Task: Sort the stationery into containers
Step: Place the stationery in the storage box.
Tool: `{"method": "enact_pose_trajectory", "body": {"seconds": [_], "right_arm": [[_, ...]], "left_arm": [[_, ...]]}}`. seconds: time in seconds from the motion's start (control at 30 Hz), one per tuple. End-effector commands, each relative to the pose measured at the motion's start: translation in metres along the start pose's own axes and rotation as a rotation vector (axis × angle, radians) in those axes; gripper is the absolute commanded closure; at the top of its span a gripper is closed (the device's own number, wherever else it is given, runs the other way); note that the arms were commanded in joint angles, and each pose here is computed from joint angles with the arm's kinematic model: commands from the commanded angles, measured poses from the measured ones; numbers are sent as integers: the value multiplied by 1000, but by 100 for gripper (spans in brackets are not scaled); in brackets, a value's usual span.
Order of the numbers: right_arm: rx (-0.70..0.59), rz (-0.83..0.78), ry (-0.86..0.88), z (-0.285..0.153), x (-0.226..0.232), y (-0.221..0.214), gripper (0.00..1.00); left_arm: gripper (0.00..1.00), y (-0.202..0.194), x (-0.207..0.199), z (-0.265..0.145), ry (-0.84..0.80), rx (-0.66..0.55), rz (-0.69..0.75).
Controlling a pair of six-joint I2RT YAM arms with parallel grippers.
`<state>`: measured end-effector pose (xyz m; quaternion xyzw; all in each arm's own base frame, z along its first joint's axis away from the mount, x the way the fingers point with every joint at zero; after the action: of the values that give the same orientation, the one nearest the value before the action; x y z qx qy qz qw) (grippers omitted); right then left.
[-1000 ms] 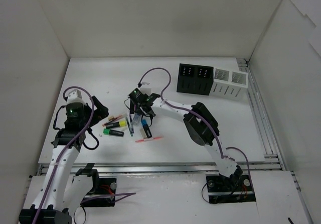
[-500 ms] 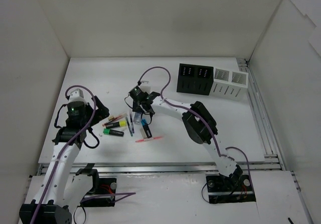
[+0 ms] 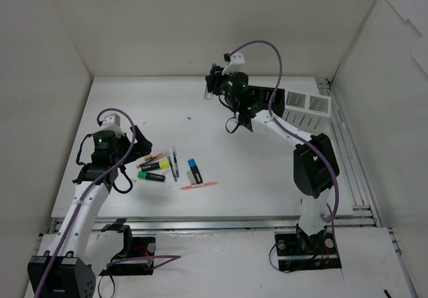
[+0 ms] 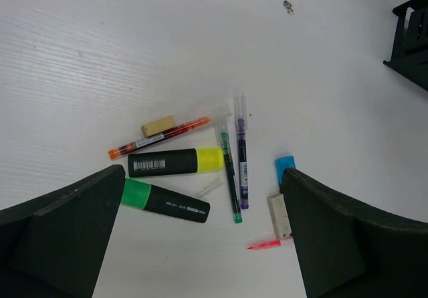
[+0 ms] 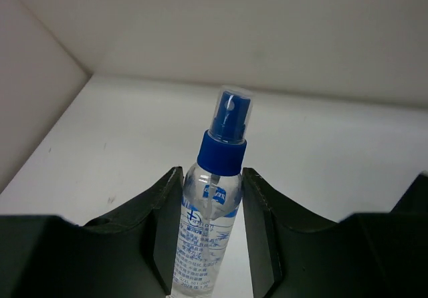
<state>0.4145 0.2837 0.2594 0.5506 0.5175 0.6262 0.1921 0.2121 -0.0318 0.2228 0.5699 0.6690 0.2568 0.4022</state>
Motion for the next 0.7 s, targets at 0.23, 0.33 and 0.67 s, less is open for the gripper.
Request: {"method": "enact_pose_trajectory", "body": {"seconds": [0.23,0.33,0.67], "right_arm": [[-425,-333,-87,22,-78,104,100],[-450,-373,-170,20,-97,107,100],[-422,-402,-239,14,-130,93,100]], "left_arm": [[0,41,-16,16,-165,-106,114],[0,44,-21,26,-229,-91,131],[0,48,-26,49,-333,-46,156]]}}
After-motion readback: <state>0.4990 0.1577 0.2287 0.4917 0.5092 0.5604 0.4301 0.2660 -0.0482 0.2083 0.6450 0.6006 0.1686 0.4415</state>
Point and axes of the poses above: each gripper's point midway between its finger pads, its own z axis out along the fingers, its own x axis along the line the jaws close on, y = z × x, the point moved 10 cm from there along -z, back along the fingers, and after that the axes turned 12 degrees about z, right-handed, at the moved point
